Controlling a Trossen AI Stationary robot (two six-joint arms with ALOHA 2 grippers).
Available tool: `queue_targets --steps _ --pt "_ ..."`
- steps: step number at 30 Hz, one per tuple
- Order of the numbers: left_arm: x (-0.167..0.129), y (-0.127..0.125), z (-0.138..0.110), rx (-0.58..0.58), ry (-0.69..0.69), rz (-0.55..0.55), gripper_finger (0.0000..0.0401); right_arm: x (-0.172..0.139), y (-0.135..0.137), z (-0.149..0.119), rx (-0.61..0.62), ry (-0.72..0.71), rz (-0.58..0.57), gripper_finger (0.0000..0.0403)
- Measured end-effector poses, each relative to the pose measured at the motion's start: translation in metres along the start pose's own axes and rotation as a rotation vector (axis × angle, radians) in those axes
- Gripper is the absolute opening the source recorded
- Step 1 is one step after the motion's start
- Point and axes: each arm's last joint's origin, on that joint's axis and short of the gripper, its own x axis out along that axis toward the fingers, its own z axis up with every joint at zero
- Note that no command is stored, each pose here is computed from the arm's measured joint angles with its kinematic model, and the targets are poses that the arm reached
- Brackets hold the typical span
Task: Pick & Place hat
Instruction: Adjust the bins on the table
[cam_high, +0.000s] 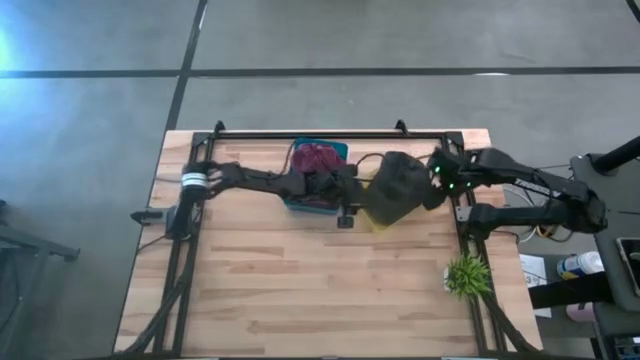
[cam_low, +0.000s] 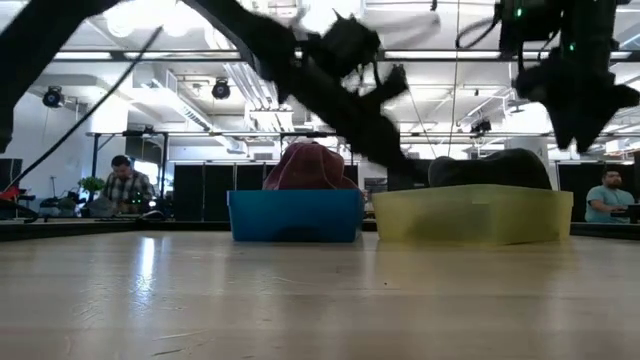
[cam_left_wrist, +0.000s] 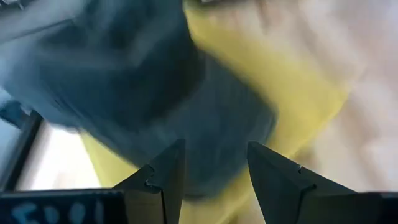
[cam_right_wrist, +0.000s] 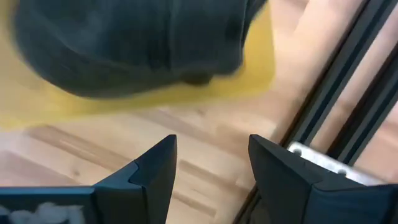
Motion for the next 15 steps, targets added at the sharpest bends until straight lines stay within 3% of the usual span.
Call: queue_targets --steps 5,7,11,15 --pt "0.029 0.0 -0.016 0.028 0.075 -0.009 0.0165 0.029 0.003 -0.012 0.025 0.101 -0.098 0.0194" --pt "0.036 -0.001 -0.017 0.026 0.078 -0.015 0.0165 0.028 0.009 -0.007 0.022 0.028 -0.103 0.0191" --pt "0.036 -0.007 -0.015 -0.017 0.104 -0.03 0.0165 0.034 0.013 0.001 0.033 0.0 -0.106 0.0189" --pt "0.029 -0.017 -0.01 -0.081 0.117 -0.052 0.0165 0.041 0.018 0.002 0.105 0.074 -0.117 0.0188"
